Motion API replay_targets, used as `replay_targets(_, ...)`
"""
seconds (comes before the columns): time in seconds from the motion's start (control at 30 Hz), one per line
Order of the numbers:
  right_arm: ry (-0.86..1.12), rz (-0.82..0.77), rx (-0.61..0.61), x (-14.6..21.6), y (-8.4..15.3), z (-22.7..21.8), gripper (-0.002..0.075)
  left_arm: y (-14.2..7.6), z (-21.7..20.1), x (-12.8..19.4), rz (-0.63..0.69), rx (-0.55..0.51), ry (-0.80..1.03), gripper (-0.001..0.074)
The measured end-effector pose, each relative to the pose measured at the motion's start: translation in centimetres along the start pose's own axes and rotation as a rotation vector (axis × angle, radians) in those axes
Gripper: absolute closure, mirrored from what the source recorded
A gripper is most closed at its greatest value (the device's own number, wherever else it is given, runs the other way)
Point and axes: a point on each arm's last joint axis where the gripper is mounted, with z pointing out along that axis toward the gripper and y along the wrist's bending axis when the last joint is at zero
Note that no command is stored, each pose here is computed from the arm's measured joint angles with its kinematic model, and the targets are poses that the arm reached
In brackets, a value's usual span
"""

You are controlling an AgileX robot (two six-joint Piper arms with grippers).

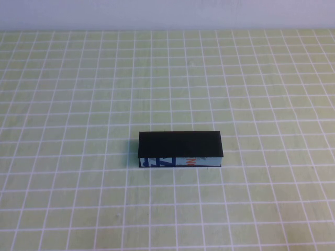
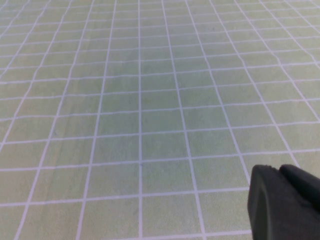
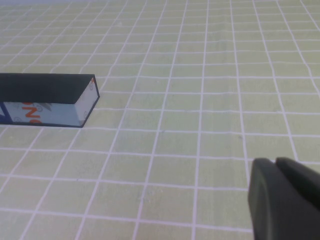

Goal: Take glasses out of glasses case

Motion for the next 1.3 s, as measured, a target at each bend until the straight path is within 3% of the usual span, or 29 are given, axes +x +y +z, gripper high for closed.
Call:
replay_targets(1.07, 0.000, 0.000, 0.000, 0.00, 0.00, 0.00, 0.0743, 0.00, 0.00, -0.02, 0.000, 0.000, -0.002, 0.0739)
replay_targets(1.3, 0.000, 0.000, 0.000, 0.00, 0.00, 0.00, 0.0743, -0.38, -0.03, -0.66, -0.156, 0.047, -0.069, 0.0739)
